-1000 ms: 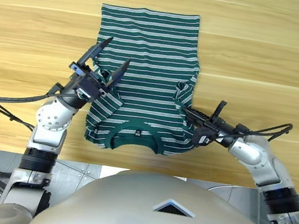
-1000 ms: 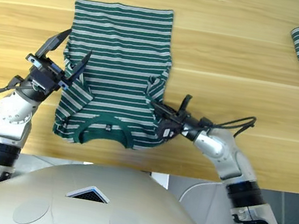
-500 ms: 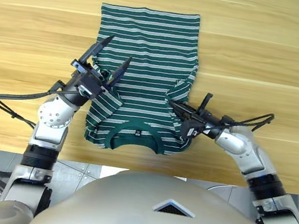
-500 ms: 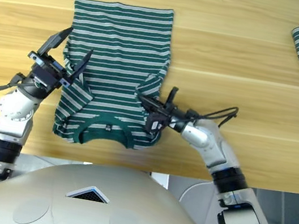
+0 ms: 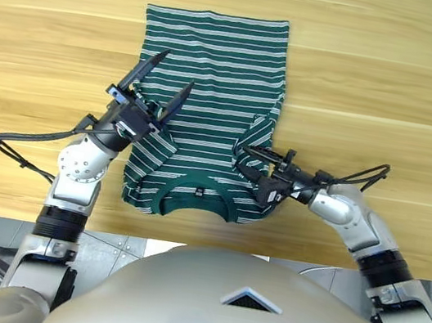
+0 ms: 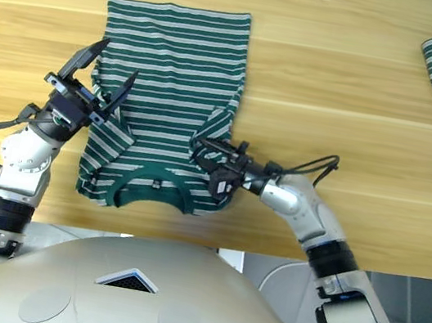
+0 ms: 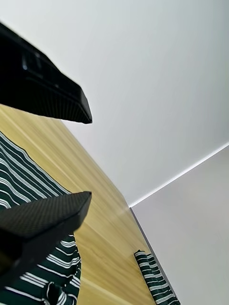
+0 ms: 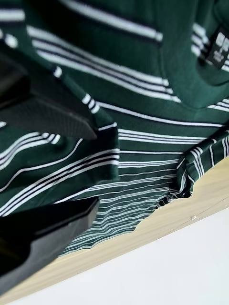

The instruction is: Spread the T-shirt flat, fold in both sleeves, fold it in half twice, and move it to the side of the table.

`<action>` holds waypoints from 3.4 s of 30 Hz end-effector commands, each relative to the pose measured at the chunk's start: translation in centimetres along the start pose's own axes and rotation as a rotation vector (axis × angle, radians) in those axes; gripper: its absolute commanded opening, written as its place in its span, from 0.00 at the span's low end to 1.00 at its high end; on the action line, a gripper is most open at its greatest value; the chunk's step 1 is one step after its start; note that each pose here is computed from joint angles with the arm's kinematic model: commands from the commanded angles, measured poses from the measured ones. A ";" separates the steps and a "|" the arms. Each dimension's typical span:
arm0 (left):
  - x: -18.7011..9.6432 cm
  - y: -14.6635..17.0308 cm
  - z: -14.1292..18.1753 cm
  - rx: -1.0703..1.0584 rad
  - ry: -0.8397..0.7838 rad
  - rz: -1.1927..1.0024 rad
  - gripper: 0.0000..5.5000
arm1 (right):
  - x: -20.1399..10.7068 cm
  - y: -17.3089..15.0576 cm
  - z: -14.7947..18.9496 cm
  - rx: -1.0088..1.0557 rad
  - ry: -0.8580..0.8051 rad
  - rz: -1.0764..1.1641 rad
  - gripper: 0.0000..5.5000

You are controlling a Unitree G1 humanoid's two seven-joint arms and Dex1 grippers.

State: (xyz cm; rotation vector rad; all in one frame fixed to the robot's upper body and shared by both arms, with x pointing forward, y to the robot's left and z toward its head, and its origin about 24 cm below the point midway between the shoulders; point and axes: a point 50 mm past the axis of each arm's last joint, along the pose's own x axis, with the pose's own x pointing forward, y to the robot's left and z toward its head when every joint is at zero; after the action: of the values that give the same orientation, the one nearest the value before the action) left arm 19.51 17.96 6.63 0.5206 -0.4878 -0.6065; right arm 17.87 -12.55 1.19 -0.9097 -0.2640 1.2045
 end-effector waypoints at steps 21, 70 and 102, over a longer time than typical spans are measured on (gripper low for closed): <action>-1.2 1.2 -2.8 0.101 0.159 0.010 0.48 | -6.1 1.3 -0.2 0.142 0.163 -0.054 0.41; -0.1 1.4 -4.2 0.071 0.160 0.006 0.48 | -4.4 -0.4 -1.5 -0.091 0.127 -0.006 0.41; 2.1 1.5 -4.8 0.060 0.117 -0.025 0.48 | -4.8 1.4 1.4 -0.099 -0.043 0.158 0.41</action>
State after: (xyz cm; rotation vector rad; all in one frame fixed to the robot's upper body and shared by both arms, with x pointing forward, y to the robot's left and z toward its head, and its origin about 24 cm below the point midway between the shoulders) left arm 23.95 19.30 4.20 0.6149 -0.3860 -0.5707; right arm 14.91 -16.20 2.46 -1.0156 -0.2984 1.3143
